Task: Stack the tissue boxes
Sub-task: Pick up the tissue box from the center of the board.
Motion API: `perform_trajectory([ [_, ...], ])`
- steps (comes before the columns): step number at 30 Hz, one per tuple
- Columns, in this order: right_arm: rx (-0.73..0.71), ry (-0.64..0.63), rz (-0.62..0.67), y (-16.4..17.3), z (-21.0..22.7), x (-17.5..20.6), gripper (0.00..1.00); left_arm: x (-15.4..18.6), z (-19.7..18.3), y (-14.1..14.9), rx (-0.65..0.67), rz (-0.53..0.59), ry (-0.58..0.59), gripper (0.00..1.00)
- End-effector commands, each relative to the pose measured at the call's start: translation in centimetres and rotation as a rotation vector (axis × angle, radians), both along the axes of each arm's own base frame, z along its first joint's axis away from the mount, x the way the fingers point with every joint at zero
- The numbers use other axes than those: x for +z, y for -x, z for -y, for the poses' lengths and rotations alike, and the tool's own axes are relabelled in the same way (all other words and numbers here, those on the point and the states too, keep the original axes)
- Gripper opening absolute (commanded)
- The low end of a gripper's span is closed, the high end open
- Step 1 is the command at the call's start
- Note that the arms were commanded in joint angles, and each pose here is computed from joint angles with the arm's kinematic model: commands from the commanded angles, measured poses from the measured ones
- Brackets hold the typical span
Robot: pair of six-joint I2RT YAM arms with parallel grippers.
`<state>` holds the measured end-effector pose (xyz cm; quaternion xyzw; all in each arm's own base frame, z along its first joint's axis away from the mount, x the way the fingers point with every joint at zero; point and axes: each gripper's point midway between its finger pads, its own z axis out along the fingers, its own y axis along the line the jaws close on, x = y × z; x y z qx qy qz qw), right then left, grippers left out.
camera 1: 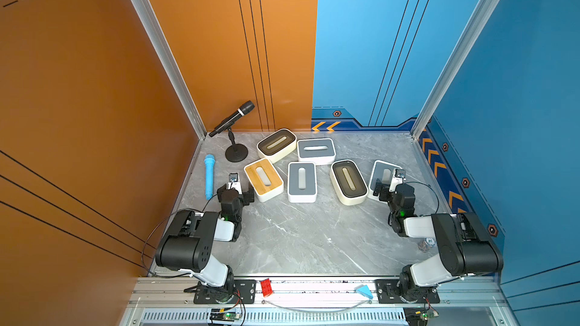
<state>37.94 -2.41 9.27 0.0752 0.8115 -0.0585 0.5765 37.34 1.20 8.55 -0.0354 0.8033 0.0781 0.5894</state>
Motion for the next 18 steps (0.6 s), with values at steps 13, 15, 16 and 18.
perform_trajectory([
  [13,-0.159,-0.023,0.164,4.6,0.4,7.6,1.0,7.7,-1.9,3.0,0.203,0.178,-0.092,0.99],
  [15,-0.16,-0.062,0.112,4.9,-0.3,8.0,1.0,9.1,-2.5,2.9,0.258,0.152,-0.104,0.98],
  [16,-0.142,-0.066,0.093,5.0,-1.1,8.3,1.0,9.6,-2.6,2.8,0.274,0.118,-0.105,0.98],
  [18,-0.097,-0.038,0.069,5.2,-3.0,9.0,1.0,10.7,-2.4,2.5,0.279,0.076,-0.061,0.96],
])
